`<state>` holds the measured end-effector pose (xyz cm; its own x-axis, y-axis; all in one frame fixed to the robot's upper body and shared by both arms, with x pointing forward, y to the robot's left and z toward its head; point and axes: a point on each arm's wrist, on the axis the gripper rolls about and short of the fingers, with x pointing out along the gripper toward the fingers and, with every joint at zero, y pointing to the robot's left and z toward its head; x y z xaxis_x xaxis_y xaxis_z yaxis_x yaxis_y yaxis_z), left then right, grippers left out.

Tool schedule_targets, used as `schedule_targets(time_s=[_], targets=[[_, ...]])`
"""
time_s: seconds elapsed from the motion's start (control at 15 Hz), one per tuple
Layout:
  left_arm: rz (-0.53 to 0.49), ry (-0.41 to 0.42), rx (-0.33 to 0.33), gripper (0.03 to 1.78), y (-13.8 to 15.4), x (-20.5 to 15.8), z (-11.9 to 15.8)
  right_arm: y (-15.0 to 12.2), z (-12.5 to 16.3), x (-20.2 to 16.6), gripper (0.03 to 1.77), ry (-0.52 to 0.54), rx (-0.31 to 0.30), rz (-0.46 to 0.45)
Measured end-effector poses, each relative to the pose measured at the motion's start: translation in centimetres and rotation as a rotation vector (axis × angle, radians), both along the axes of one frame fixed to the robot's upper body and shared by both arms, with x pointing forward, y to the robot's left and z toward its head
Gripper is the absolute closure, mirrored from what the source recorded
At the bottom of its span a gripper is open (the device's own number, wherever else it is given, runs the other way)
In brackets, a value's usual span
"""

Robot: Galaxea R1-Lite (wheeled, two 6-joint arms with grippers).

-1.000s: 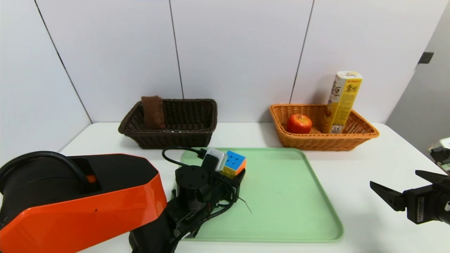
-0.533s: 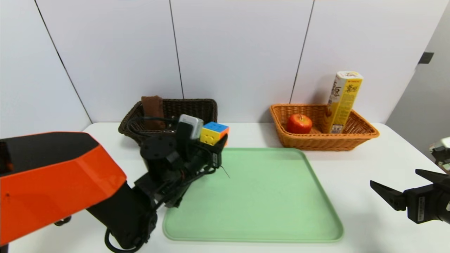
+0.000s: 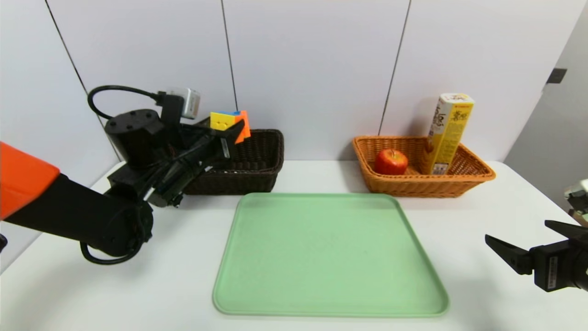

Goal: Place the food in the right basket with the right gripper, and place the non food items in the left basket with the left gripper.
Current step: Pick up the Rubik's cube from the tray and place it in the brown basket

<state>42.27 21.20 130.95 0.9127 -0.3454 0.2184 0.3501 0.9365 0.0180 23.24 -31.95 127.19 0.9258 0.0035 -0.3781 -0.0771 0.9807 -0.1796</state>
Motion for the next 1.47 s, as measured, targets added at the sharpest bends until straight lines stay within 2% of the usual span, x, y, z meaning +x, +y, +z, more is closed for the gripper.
schedule_targets(time_s=[0.27,0.47,0.73,1.0,1.47], targets=[[0.028,0.131,0.041,0.88,1.1,2.5,2.3,-0.1,0.2,-0.4,0.09,-0.009,0.004,-0.002],[0.034,0.234,0.077,0.88,0.9,3.9,1.3,-0.1,0.3,-0.7,0.09,-0.025,0.007,-0.004],[0.042,0.295,0.111,0.88,0.6,5.4,-1.2,-0.2,0.3,-1.1,0.09,-0.034,0.009,-0.003],[0.046,0.344,0.178,0.88,0.2,6.7,-3.1,-0.2,0.4,-1.1,0.09,-0.042,0.010,-0.003],[0.052,0.403,0.197,0.88,0.0,8.3,-2.5,-0.2,0.3,-1.2,0.09,-0.037,0.024,-0.008]])
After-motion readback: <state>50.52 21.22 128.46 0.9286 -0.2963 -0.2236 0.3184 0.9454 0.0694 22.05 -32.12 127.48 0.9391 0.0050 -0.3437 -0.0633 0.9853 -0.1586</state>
